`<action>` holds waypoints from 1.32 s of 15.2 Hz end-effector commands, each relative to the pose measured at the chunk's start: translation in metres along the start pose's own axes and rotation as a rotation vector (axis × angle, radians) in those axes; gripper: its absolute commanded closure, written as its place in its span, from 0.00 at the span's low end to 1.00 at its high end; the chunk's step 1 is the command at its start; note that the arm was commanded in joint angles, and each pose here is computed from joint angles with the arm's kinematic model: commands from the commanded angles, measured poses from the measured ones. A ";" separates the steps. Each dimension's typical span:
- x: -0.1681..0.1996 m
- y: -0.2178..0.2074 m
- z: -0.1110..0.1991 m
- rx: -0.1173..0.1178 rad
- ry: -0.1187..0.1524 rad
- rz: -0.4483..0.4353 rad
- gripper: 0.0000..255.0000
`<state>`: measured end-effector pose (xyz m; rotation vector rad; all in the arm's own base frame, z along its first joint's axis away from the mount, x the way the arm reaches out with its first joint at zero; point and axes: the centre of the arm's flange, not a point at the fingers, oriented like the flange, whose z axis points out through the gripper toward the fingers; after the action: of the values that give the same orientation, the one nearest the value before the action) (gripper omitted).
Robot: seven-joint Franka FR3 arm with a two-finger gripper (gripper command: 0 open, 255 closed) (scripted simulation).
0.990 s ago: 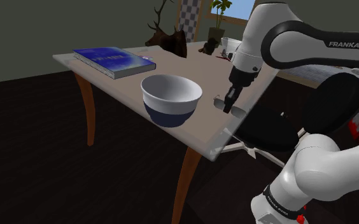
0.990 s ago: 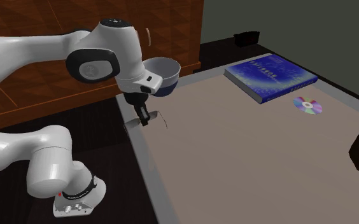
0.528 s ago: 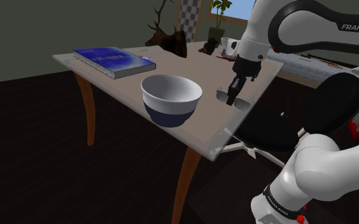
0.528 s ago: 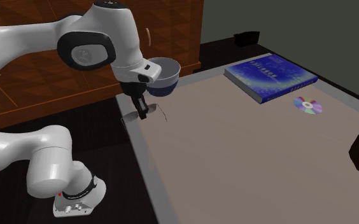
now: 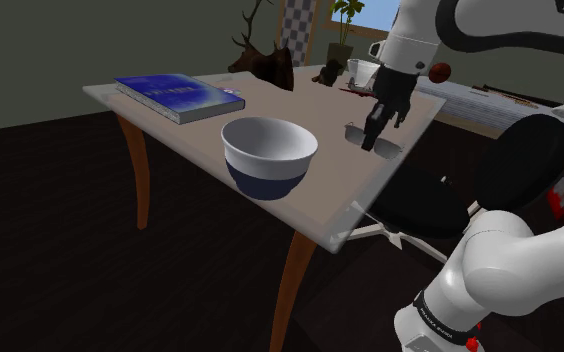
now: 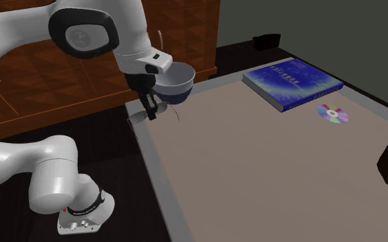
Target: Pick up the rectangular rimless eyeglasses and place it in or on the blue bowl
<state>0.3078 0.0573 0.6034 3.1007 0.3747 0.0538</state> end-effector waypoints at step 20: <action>0.020 -0.018 -0.097 0.000 0.000 0.000 1.00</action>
<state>0.3160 0.0701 0.6988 3.1004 0.3750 0.0538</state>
